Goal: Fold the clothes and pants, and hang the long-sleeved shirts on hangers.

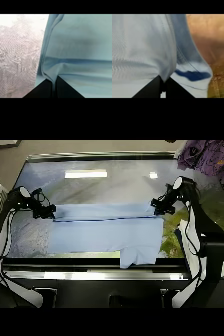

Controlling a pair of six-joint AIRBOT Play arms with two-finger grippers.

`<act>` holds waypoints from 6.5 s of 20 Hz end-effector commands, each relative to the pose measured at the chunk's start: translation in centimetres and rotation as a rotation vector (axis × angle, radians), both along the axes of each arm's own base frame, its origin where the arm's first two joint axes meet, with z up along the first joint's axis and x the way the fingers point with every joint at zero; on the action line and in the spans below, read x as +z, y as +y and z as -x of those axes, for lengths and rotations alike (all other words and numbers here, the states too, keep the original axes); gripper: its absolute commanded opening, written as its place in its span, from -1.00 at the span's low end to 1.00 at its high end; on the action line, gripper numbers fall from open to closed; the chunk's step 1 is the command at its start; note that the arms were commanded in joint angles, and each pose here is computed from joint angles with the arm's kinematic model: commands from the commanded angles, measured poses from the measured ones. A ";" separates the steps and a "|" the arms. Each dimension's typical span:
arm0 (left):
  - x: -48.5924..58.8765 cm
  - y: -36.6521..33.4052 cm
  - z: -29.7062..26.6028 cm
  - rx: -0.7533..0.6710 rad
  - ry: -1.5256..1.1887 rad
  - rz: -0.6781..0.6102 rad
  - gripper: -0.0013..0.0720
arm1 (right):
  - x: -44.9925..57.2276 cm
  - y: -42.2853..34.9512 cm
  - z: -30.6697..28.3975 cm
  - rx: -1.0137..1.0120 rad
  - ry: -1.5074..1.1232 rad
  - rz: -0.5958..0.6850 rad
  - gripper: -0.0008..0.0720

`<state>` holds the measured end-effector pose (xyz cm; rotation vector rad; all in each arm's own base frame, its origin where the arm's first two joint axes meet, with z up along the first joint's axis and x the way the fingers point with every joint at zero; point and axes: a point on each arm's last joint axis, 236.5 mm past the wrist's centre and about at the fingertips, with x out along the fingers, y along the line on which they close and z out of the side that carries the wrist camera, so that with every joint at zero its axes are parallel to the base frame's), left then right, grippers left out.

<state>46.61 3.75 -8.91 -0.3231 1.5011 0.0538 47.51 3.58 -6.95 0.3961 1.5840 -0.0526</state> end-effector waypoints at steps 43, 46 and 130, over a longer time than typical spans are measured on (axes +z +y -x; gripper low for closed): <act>4.9 2.8 17.6 0.422 -0.029 0.230 0.72 | -2.9 4.7 27.2 -0.193 -0.030 -0.525 -0.89; 3.3 2.9 19.4 0.393 -0.008 0.252 0.72 | -2.6 4.9 26.9 -0.205 -0.037 -0.540 -0.89; 7.4 1.1 -1.9 0.292 -0.252 0.184 0.29 | -2.6 -1.1 4.4 -0.031 -0.084 -0.560 0.90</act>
